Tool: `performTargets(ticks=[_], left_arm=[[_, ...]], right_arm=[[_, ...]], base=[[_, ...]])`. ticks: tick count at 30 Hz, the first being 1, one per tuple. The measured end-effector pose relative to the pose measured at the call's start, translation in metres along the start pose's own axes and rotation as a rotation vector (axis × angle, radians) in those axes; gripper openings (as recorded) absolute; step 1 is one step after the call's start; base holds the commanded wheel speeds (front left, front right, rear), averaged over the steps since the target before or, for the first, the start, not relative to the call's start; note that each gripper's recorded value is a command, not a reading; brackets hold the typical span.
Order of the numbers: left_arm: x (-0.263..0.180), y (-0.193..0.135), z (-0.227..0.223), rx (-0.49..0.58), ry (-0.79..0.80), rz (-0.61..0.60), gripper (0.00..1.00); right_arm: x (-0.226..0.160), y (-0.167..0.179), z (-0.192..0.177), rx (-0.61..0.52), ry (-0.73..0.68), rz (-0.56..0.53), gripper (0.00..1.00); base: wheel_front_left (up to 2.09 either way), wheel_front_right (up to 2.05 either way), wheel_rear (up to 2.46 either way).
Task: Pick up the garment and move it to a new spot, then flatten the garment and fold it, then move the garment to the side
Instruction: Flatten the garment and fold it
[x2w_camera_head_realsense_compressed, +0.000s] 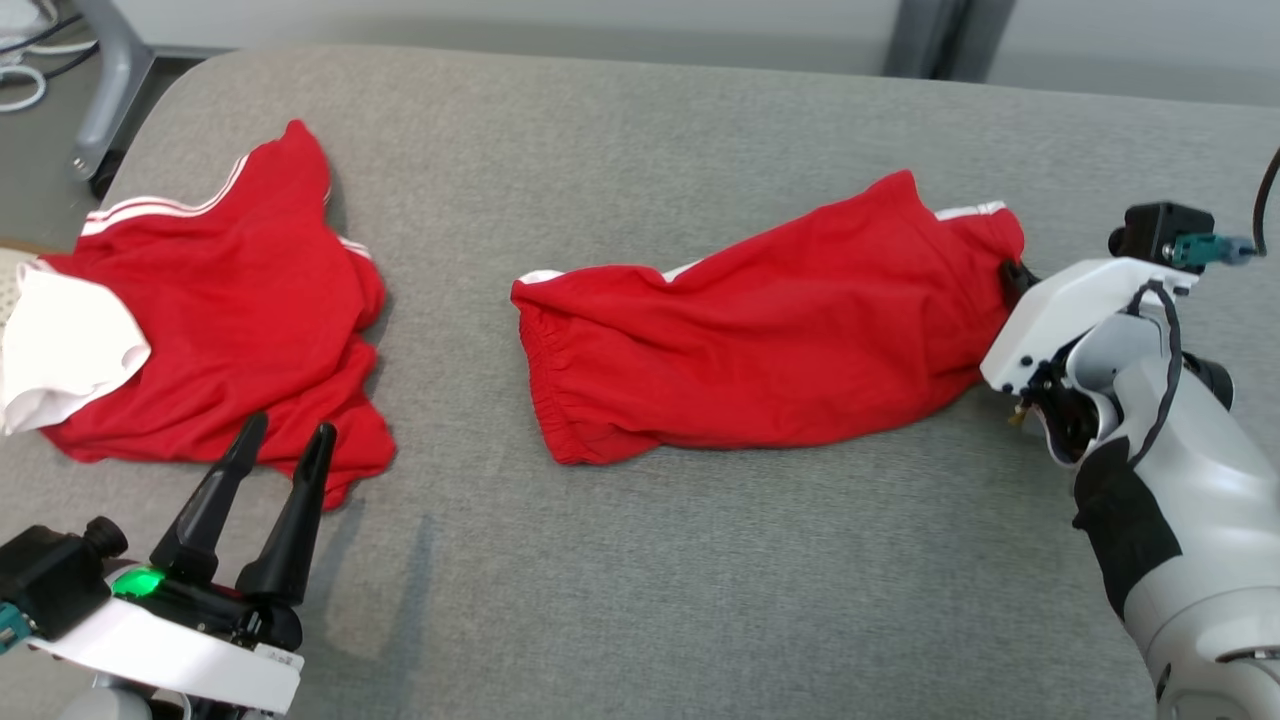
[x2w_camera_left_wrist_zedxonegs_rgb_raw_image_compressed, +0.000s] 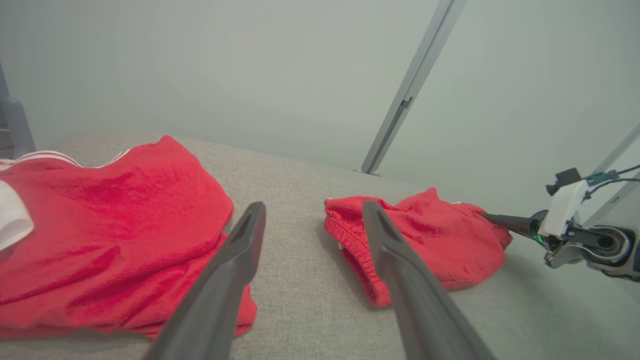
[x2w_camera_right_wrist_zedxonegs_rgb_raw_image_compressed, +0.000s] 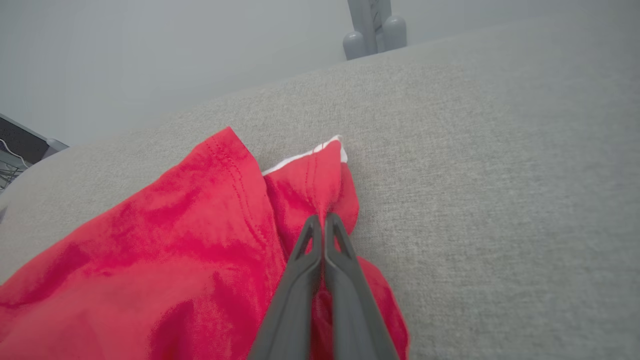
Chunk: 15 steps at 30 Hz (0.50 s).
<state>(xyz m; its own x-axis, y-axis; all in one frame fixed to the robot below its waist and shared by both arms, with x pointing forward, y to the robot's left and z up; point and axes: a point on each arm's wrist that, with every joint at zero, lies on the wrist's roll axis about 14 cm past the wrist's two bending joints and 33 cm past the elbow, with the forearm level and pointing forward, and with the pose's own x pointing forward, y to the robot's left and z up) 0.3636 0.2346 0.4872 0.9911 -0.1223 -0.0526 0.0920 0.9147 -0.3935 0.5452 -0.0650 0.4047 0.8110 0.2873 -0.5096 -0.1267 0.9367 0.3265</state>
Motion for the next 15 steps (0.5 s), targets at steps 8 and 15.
performTargets(ticks=[8, 15], left_arm=[[0.006, -0.030, -0.010, -0.012, 0.011, -0.089, 1.00], [0.011, -0.056, -0.018, -0.010, 0.026, -0.170, 1.00]], right_arm=[[-0.035, -0.043, 0.000, 0.025, -0.074, -0.097, 0.00], [-0.071, -0.091, 0.004, 0.040, -0.154, -0.203, 0.00]], base=[[0.00, 0.00, 0.00], [0.00, 0.00, 0.00]])
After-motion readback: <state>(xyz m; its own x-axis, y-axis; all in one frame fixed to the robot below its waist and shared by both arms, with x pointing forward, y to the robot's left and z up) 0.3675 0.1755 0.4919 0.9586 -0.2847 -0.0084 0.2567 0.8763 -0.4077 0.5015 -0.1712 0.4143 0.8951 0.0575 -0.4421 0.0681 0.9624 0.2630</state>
